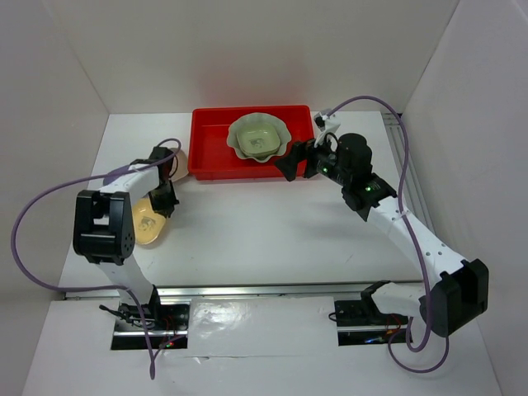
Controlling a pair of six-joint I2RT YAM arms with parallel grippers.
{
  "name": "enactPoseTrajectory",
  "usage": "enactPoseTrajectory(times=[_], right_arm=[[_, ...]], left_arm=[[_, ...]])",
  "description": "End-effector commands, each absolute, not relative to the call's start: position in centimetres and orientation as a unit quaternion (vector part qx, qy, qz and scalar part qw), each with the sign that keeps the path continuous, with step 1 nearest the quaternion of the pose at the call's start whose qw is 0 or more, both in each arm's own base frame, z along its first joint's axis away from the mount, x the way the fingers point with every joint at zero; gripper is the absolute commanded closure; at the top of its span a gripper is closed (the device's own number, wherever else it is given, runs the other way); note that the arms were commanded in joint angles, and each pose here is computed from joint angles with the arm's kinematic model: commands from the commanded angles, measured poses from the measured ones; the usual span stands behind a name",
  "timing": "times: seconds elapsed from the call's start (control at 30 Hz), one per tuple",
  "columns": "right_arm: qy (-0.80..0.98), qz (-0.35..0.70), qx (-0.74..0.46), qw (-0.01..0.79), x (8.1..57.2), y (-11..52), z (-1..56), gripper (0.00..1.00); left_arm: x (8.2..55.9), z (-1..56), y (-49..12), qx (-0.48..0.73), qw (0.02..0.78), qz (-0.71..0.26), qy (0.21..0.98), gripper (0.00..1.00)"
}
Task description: Place the plates into the plastic bin on the countertop
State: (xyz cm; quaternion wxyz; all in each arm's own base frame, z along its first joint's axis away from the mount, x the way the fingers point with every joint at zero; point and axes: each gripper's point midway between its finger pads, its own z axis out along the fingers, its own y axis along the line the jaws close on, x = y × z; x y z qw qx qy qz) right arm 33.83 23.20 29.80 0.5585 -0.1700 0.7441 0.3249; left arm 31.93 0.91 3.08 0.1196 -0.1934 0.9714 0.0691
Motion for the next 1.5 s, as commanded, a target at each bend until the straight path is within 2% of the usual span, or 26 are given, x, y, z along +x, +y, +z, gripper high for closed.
enactPoseTrajectory(times=[0.0, 0.03, 0.17, 0.3, 0.4, 0.57, 0.67, 0.77, 0.8, 0.9, 0.93, 0.97, 1.03, 1.1, 1.13, 1.47], right_arm=[[0.713, 0.330, -0.180, 0.592, 33.5, 23.3, 32.5, 0.00], [0.713, 0.330, -0.180, 0.592, 33.5, 23.3, 32.5, 0.00], [0.712, 0.330, -0.174, 0.595, 33.7, 23.3, 32.7, 0.00], [0.716, 0.306, -0.135, 0.613, 34.0, 21.7, 33.2, 0.00], [0.693, 0.288, -0.069, 0.657, 33.7, 19.2, 35.8, 0.00], [0.644, 0.270, 0.004, 0.716, 30.9, 14.9, 41.3, 0.00], [0.623, 0.258, 0.041, 0.737, 29.3, 12.6, 42.6, 0.00], [0.561, 0.275, 0.059, 0.779, 25.2, 10.0, 45.6, 0.00], [0.557, 0.274, 0.063, 0.781, 24.7, 9.6, 45.8, 0.00], [0.550, 0.273, 0.069, 0.786, 23.0, 8.5, 46.3, 0.00], [0.546, 0.270, 0.067, 0.791, 22.5, 8.2, 46.8, 0.00], [0.552, 0.268, 0.066, 0.787, 22.6, 8.2, 46.4, 0.00], [0.553, 0.272, 0.059, 0.786, 22.1, 8.3, 46.9, 0.00], [0.558, 0.272, 0.054, 0.782, 22.1, 8.5, 46.6, 0.00], [0.562, 0.275, 0.048, 0.778, 22.3, 8.9, 46.4, 0.00], [0.586, 0.270, 0.037, 0.763, 23.5, 9.7, 44.3, 0.00]], left_arm=[[30.7, 4.1, -0.5, -0.219, 0.105, 0.035, 0.969, 1.00], [30.0, 4.7, -0.8, -0.219, 0.099, 0.036, 0.970, 1.00], [30.4, 10.6, -2.9, -0.213, 0.162, 0.011, 0.964, 1.00], [30.9, 17.5, -6.2, -0.158, 0.253, -0.051, 0.953, 1.00], [31.8, 22.2, -8.8, -0.082, 0.318, -0.106, 0.939, 1.00], [34.5, 26.0, -10.8, -0.031, 0.374, -0.111, 0.920, 1.00], [37.4, 26.8, -13.6, 0.016, 0.396, -0.133, 0.908, 1.00], [41.6, 27.3, -17.2, 0.063, 0.422, -0.152, 0.892, 1.00], [42.8, 29.2, -18.6, 0.081, 0.442, -0.167, 0.878, 1.00], [45.7, 27.2, -22.5, 0.144, 0.429, -0.182, 0.873, 1.00], [46.9, 29.2, -23.5, 0.164, 0.456, -0.186, 0.854, 1.00], [48.0, 27.2, -24.9, 0.176, 0.444, -0.179, 0.860, 1.00], [49.8, 28.4, -25.8, 0.188, 0.465, -0.184, 0.845, 1.00], [51.2, 26.3, -27.5, 0.206, 0.451, -0.192, 0.847, 1.00], [51.9, 27.2, -27.9, 0.206, 0.465, -0.195, 0.839, 1.00], [55.1, 26.7, -30.1, 0.220, 0.497, -0.214, 0.812, 1.00]])
